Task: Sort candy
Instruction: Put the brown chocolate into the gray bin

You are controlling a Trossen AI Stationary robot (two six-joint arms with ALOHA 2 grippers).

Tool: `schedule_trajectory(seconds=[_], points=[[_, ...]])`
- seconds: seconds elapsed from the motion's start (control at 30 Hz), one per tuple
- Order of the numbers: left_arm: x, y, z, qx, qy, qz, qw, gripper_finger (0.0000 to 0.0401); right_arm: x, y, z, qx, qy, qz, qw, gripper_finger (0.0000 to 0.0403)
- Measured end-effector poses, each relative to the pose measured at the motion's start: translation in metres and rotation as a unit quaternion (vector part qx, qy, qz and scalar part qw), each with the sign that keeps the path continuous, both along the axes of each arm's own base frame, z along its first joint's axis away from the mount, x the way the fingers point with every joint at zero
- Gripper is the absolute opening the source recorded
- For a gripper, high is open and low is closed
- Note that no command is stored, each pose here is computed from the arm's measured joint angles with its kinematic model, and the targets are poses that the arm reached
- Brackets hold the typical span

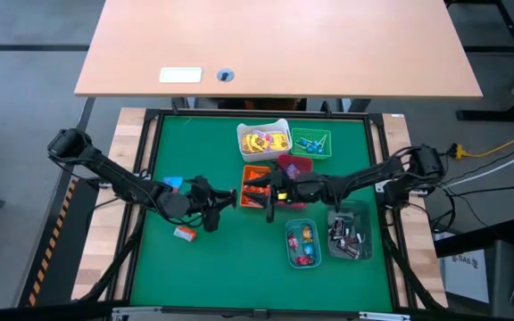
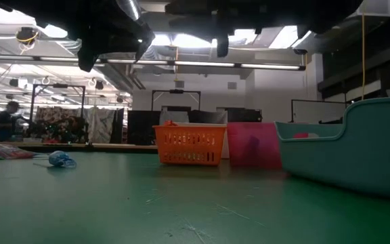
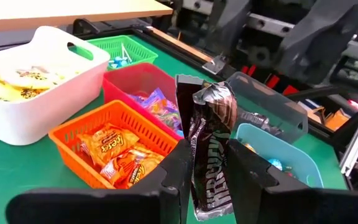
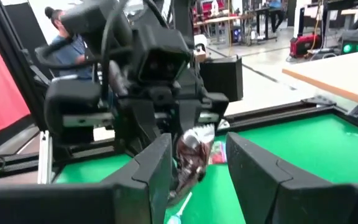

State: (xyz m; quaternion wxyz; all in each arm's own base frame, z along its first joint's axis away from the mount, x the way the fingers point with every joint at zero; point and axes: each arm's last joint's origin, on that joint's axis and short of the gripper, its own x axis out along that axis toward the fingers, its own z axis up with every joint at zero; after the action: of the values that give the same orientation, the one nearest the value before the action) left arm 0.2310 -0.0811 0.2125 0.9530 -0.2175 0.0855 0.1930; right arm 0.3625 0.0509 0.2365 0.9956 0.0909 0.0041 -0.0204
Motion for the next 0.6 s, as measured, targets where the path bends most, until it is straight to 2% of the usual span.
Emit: schedule_trajectory(seconds=[0.27,0.6], points=[[0.001,-0.002,0.004,0.043,-0.003,-0.026,0.999,0.0069,0.004,-0.003,-0.010,0.000,0.013,0.018,1.000,0.0152],[0.003,-0.004,0.011,0.110,-0.011,-0.069,0.991,0.0069,0.004,-0.003,-0.003,0.003,-0.017,0.022,1.000,0.0152]])
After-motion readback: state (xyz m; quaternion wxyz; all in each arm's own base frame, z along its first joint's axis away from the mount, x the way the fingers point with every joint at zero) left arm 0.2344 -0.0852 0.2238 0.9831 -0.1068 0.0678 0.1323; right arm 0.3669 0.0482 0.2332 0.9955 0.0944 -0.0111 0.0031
